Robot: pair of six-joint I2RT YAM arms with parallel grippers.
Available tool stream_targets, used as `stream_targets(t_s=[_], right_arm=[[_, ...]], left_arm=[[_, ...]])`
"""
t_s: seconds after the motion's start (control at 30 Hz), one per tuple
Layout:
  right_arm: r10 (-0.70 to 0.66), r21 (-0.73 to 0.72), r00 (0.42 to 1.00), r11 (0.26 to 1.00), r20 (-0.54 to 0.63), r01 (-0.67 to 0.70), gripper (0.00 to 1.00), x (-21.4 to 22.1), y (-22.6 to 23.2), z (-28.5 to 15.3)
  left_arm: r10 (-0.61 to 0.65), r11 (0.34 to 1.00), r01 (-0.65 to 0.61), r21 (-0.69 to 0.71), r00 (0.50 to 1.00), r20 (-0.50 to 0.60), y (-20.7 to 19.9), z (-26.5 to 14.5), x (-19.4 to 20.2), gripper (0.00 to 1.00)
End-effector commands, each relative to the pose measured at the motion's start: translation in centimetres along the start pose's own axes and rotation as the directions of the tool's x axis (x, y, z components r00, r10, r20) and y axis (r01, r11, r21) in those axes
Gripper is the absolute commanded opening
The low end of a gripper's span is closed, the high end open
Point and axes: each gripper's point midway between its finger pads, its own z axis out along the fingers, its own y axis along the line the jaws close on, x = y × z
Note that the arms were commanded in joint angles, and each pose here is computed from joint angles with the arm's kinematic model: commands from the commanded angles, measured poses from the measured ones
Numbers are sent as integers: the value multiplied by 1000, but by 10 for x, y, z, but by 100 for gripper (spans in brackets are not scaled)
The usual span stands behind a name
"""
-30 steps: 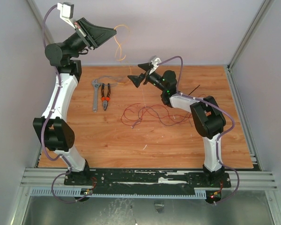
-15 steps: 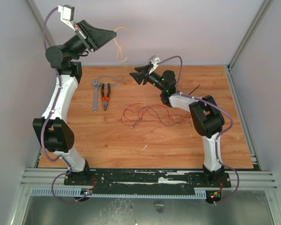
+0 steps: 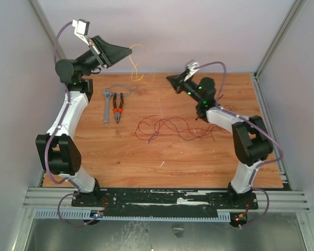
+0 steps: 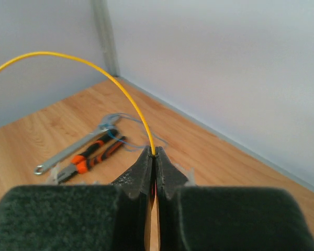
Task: Zip-tie the wires
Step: Place the cable at the center of the board.
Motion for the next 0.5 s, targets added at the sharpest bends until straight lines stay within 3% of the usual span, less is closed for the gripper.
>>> stream_targets(t_s=[0.0, 0.17, 0.3, 0.4, 0.47], right_arm=[[-13, 218, 996, 975, -83, 31, 0, -19, -67, -54], [-53, 414, 972, 899, -228, 146, 0, -28, -112, -116], [-62, 513, 954, 832, -293, 211, 0, -43, -122, -162], [-45, 565, 934, 786, -354, 252, 0, -47, -121, -192], [-56, 548, 931, 795, -360, 259, 0, -56, -108, -201]], left_arm=[[15, 1000, -14, 18, 998, -66, -15, -13, 20, 0], [-56, 998, 53, -46, 994, -90, -5, -34, 56, 0], [-53, 972, 31, -234, 995, -88, 38, -54, 86, 0], [-28, 893, -40, -448, 989, -144, 80, -71, 113, 0], [-25, 817, -78, -571, 985, -170, 99, -83, 134, 0]])
